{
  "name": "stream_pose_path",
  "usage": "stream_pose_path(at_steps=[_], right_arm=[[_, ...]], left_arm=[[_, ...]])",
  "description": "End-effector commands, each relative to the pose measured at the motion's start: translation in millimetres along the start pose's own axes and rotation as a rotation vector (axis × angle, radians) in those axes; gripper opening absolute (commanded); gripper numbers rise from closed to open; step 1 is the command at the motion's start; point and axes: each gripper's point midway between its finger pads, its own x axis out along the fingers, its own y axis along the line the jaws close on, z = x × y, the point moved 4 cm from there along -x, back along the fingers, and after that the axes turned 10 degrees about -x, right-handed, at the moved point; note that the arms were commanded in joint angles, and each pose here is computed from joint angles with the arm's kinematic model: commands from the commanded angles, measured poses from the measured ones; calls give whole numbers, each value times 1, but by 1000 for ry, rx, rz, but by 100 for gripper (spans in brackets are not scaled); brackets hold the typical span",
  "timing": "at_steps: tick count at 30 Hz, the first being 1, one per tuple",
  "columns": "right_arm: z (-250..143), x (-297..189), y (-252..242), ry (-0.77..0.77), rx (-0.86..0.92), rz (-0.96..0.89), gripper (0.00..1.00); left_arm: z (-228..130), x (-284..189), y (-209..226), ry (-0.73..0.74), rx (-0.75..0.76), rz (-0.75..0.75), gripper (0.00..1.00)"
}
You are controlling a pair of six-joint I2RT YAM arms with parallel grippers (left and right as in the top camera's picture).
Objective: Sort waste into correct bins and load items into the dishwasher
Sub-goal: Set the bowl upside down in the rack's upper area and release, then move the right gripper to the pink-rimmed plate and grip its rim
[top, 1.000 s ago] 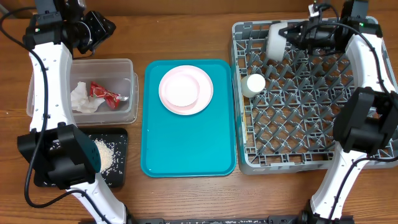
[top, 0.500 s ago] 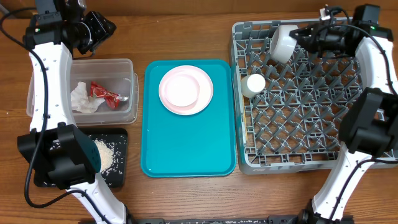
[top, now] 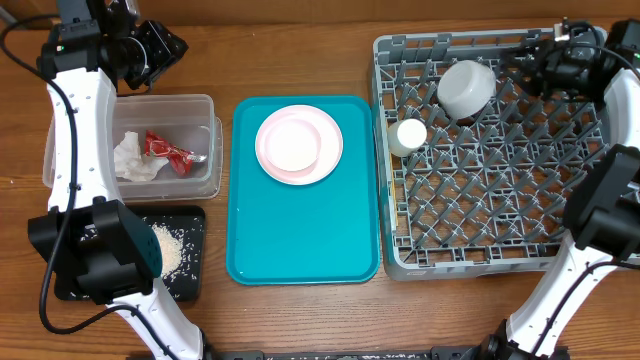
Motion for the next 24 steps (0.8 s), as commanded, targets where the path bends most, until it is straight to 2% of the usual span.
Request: stream_pose_path(at_steps=[1,7,14,20,24], right_arm=[[6,-16,-13,-36,-8,-104,40],[25,-36,1,-89,-72,-247,40],[40,-34,72,-129,-251,-368,32],[5,25,113,20,-369,-402,26],[-28,65,120,157,-447,-506,27]], left_arm=[[-1,1,-10,8,38,-25,45],[-4,3,-13,15,44,-28,45],[-25,16,-37,31,145,-23,46],[-56,29,-66,84,239,-47,46],[-85,37,-84,141,346,-61,49]])
